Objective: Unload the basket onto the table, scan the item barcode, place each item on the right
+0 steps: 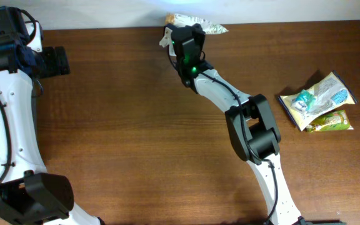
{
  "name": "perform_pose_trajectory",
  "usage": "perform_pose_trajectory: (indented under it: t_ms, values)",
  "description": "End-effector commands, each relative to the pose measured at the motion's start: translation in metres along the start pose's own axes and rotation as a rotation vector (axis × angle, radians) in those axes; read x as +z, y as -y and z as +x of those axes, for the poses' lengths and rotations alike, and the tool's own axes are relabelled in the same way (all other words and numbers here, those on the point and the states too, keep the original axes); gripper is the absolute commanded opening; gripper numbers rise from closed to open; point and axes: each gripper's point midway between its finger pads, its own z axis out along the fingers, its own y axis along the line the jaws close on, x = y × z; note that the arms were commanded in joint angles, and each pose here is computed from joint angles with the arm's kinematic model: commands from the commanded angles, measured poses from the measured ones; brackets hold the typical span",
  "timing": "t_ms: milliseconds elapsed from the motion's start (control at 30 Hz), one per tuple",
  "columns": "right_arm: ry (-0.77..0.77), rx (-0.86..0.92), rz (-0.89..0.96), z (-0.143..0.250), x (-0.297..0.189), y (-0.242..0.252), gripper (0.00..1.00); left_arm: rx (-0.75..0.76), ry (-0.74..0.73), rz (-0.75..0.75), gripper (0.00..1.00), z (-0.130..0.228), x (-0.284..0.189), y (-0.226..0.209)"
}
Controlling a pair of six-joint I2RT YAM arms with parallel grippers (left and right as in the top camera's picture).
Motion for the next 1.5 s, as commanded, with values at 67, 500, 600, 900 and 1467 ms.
perform_pose_trajectory:
  t_ms: [67, 500, 600, 900, 1467]
  values:
    - [0.009, 0.192, 0.089, -0.022, -0.035, 0.052, 0.04, 0.008, -0.001, 0.000, 0.99, 0.000, 0.001, -0.002]
    - [-0.394, 1.055, -0.602, 0.103, -0.207, 0.075, 0.04, 0.009, -0.002, 0.000, 0.99, 0.000, 0.001, -0.001]
    - [-0.631, 1.017, -0.722, 0.159, -0.216, 0.042, 0.04, 0.009, -0.002, 0.001, 0.99, 0.000, 0.001, -0.001]
    - [-0.916, 0.820, -0.895, 0.278, -0.199, -0.068, 0.04, 0.009, -0.002, 0.001, 0.99, 0.000, 0.001, -0.001]
    - [-0.770, 1.013, -0.806, 0.321, -0.146, -0.053, 0.61, 0.009, -0.002, 0.001, 0.99, 0.000, 0.001, -0.001]
